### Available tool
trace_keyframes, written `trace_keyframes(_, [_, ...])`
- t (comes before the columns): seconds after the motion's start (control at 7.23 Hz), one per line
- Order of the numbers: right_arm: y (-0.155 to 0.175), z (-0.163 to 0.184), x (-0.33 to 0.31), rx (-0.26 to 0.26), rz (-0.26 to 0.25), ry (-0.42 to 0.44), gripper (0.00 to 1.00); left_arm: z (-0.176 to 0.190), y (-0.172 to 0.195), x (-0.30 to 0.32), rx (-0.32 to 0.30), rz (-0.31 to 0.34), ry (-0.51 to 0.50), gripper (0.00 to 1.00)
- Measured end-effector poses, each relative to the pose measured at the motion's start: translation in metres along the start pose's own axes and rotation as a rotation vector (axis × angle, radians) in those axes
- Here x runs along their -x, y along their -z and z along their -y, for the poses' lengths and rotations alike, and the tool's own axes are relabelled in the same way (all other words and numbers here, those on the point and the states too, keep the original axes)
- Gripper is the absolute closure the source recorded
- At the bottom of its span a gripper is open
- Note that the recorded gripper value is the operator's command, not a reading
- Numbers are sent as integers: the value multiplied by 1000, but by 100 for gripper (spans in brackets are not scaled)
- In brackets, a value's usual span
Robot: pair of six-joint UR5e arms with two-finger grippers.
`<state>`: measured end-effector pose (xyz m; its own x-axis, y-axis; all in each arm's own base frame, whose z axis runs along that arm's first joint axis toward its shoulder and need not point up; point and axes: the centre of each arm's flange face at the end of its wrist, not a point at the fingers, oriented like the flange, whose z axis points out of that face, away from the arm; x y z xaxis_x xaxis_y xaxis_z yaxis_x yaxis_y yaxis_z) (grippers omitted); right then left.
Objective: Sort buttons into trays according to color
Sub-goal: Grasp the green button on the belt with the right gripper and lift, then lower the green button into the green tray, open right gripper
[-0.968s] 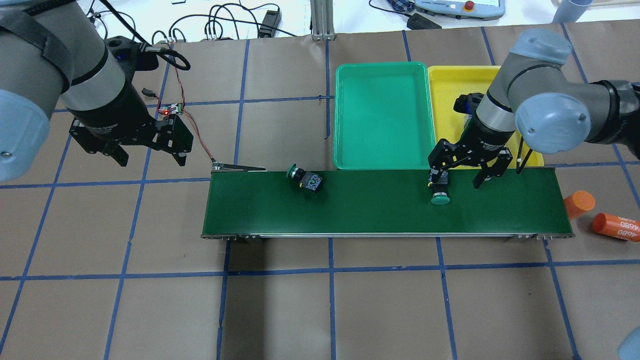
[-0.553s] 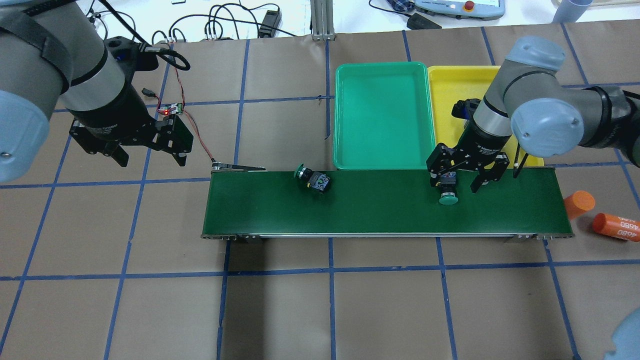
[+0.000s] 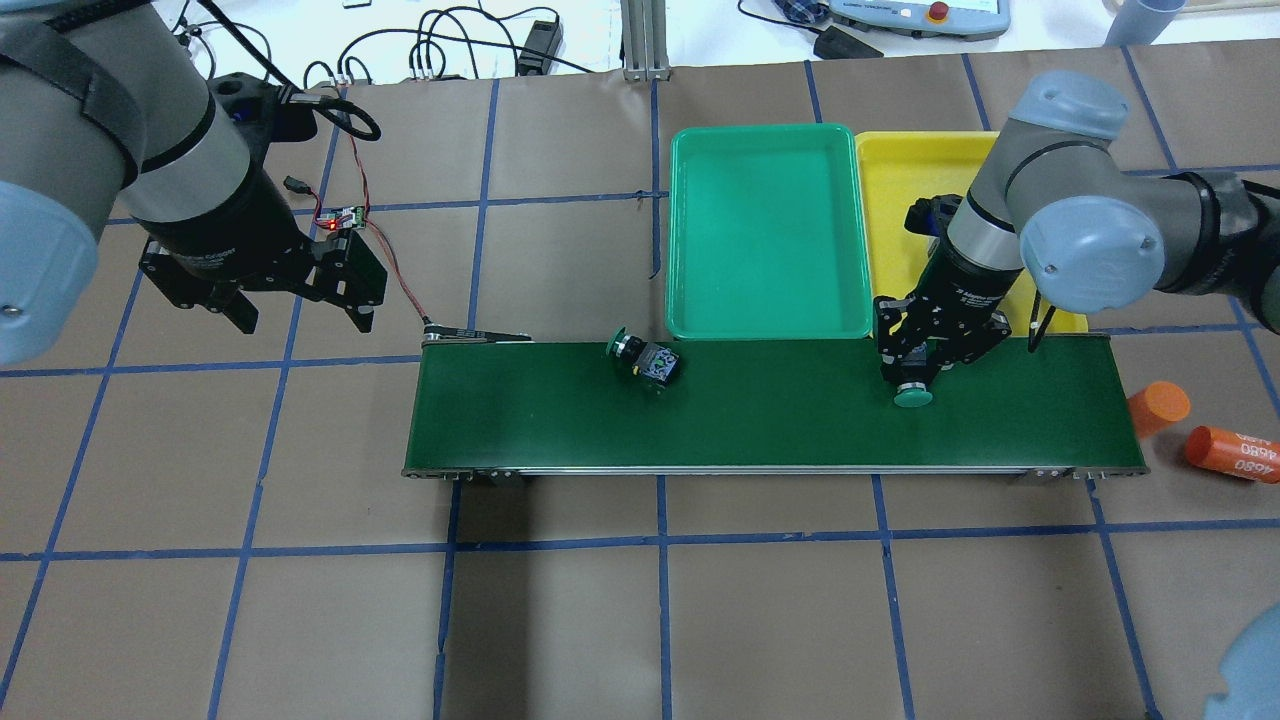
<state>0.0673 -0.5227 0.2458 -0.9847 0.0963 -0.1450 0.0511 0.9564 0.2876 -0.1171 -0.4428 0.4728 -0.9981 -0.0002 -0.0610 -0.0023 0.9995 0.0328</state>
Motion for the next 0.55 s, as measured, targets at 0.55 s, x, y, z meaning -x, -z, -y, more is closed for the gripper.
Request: trace_keyframes(0.55, [59, 40, 6, -78, -38, 10, 100, -1, -3, 0, 6, 2, -2, 0])
